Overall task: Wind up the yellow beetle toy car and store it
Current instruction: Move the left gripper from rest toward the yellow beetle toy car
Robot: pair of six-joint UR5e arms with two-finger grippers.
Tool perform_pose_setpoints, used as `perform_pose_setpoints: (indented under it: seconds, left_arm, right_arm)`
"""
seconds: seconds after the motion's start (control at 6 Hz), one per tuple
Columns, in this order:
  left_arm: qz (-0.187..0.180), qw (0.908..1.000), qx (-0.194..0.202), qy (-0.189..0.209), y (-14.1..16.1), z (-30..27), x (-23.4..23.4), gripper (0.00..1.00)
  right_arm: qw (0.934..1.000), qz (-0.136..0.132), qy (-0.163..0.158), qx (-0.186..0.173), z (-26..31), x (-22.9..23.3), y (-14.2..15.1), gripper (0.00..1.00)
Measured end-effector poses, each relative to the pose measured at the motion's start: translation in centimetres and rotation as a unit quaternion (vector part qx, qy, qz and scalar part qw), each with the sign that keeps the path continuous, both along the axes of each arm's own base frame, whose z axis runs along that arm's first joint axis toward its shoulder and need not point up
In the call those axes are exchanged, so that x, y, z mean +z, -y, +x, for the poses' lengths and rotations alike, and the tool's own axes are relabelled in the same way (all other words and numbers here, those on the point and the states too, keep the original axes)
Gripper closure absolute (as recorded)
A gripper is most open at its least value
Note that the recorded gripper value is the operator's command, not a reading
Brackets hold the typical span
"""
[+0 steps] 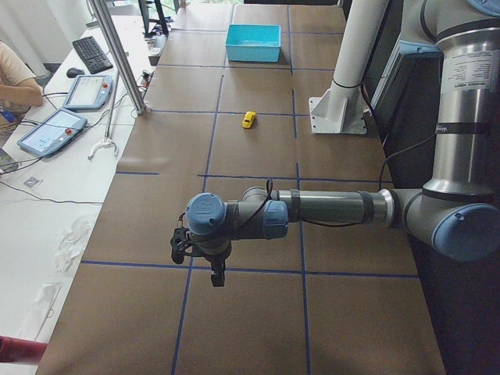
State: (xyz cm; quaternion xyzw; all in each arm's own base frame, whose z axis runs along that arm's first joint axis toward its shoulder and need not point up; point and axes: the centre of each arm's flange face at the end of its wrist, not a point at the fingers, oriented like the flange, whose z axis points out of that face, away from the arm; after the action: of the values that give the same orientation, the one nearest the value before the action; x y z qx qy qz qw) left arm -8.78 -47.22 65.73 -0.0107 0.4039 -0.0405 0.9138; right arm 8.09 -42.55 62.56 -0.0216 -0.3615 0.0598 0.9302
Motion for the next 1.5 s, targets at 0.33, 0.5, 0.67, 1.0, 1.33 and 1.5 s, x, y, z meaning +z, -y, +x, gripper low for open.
perform_pose_setpoints:
  seconds: [0.33,0.5,0.67,1.0,1.33,1.5]
  left_arm:
    - [-0.003,1.0000,0.000,0.000,0.0,0.0,0.0,0.00]
    - [-0.002,1.0000,0.001,0.000,0.2,0.0,-0.1,0.00]
    - [0.002,1.0000,0.001,0.001,0.6,0.1,-0.5,0.00]
    - [0.008,1.0000,0.004,0.001,1.2,0.3,-1.2,0.00]
    - [0.028,0.9993,0.025,0.001,2.6,2.4,-3.2,0.00]
    - [0.044,0.9981,0.043,-0.001,3.2,4.2,-5.2,0.00]
  right_arm:
    - [1.0000,-0.001,0.000,0.000,0.0,0.1,0.0,0.00]
    - [1.0000,-0.001,0.000,0.000,0.0,0.1,0.0,0.00]
    - [1.0000,-0.001,0.000,0.000,0.0,0.1,0.0,0.00]
    - [1.0000,-0.002,0.000,0.000,0.0,0.1,0.0,0.00]
    - [1.0000,-0.003,0.000,0.000,0.0,0.3,0.0,0.00]
    - [1.0000,-0.003,0.000,0.000,0.0,0.3,0.0,0.00]
